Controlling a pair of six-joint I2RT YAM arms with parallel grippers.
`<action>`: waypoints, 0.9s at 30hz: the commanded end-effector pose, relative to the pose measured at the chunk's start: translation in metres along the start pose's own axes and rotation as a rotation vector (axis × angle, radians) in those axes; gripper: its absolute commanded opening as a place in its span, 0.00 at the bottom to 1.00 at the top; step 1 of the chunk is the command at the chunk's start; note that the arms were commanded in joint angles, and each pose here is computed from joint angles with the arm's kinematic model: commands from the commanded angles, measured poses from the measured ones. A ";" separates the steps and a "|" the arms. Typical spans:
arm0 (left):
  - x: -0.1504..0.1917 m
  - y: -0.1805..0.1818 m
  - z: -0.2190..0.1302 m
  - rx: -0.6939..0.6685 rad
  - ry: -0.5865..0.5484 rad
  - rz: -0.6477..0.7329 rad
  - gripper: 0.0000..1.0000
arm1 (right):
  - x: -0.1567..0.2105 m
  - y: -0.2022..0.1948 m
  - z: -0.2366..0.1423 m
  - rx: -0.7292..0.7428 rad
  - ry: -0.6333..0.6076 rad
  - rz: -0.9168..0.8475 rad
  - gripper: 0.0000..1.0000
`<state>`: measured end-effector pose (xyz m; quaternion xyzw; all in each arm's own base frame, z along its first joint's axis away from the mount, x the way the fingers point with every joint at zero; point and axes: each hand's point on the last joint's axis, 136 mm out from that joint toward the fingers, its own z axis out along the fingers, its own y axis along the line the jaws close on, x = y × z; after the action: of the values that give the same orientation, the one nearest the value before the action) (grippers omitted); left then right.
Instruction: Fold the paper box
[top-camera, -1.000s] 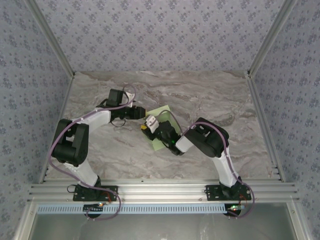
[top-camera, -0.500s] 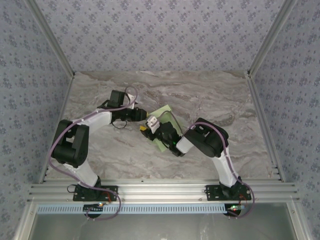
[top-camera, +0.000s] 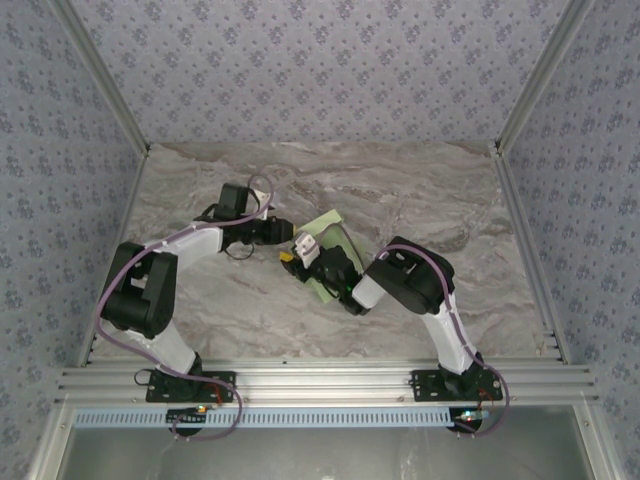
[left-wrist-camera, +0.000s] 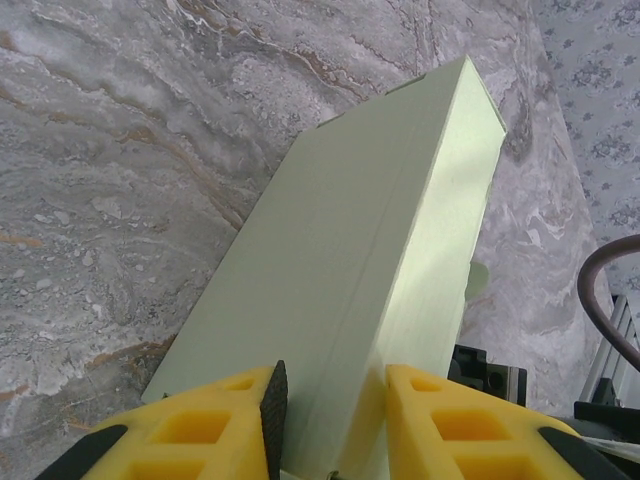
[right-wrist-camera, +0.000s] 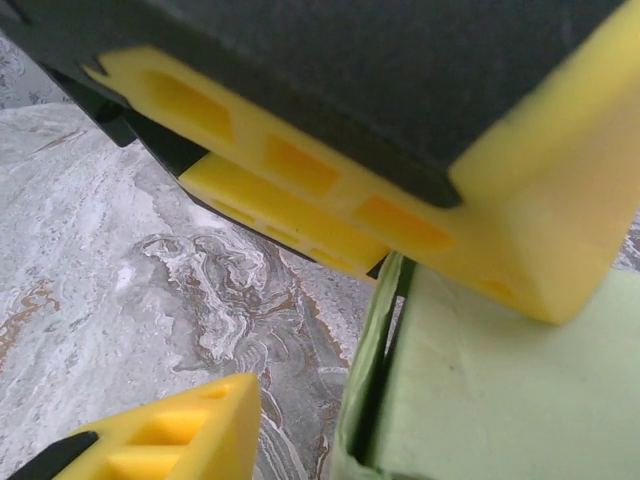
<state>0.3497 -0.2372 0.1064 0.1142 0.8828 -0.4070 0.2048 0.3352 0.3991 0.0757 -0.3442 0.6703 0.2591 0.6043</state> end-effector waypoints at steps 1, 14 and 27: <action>0.065 0.014 0.010 -0.060 0.195 -0.127 0.32 | -0.049 0.008 -0.005 -0.010 -0.148 -0.009 0.41; 0.067 0.012 0.003 -0.081 0.201 -0.133 0.32 | -0.068 0.001 -0.005 0.116 -0.178 -0.093 0.26; 0.076 0.018 0.008 -0.087 0.191 -0.166 0.32 | -0.077 0.015 0.001 0.111 -0.195 -0.222 0.35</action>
<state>0.3377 -0.2346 0.1055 0.0978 0.8873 -0.4055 0.1964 0.3257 0.4007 0.0768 -0.3739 0.6561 0.1727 0.6323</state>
